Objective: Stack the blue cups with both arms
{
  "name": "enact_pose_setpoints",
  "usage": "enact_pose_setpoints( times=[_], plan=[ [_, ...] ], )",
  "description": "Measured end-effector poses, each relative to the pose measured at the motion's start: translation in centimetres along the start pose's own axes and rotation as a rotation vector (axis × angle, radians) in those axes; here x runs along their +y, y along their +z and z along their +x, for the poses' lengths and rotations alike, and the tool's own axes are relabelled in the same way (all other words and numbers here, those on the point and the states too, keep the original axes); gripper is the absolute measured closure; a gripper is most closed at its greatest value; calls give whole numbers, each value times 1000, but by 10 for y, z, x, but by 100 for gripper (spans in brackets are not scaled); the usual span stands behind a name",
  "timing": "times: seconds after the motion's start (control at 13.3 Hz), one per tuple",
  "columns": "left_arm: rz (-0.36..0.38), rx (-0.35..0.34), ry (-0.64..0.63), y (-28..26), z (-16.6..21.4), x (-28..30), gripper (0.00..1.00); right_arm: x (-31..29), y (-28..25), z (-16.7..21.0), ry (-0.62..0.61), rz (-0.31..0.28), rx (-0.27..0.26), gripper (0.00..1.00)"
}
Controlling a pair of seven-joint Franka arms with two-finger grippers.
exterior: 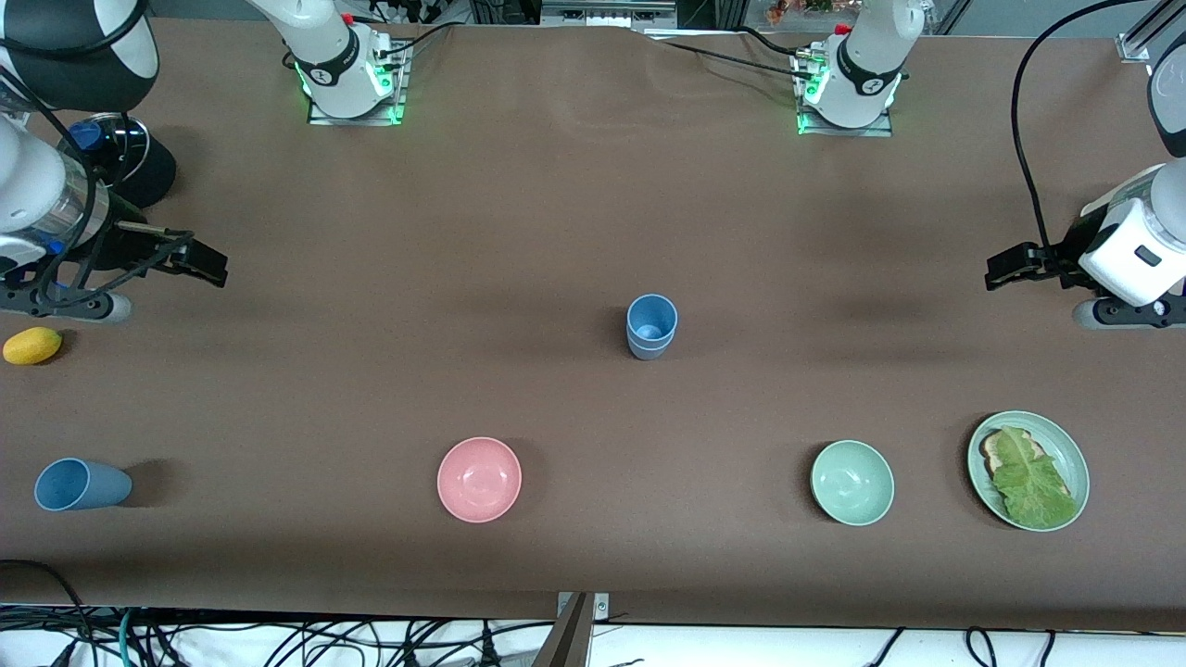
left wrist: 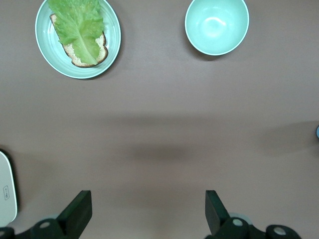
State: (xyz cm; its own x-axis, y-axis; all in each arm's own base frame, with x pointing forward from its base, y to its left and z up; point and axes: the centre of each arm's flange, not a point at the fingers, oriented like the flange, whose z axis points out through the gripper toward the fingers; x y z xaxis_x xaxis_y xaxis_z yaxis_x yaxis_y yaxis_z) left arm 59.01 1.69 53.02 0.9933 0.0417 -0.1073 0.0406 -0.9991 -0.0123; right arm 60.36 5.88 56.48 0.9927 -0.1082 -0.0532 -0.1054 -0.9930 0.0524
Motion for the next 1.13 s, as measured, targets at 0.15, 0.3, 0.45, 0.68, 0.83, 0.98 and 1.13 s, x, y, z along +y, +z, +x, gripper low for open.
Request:
enact_pose_setpoints(
  times=[0.15,0.3,0.45,0.68,0.83,0.98,1.13],
  plan=[
    [0,0,0,0,0,0,0,0,-1,0,2,12,3,0],
    [0,-1,0,0,0,0,0,-1,1,0,7,33,-5,0],
    [0,-1,-1,0,0,0,0,-2,6,-4,27,43,-20,0],
    [0,-1,-1,1,0,0,0,0,7,-15,52,45,-28,0],
    [0,-2,-1,1,0,0,0,0,3,-16,54,48,-17,0],
    [0,-2,-1,1,0,0,0,1,1,-15,57,51,-2,0],
    [0,-2,-1,1,0,0,0,3,-5,-13,60,56,15,0]
  ],
)
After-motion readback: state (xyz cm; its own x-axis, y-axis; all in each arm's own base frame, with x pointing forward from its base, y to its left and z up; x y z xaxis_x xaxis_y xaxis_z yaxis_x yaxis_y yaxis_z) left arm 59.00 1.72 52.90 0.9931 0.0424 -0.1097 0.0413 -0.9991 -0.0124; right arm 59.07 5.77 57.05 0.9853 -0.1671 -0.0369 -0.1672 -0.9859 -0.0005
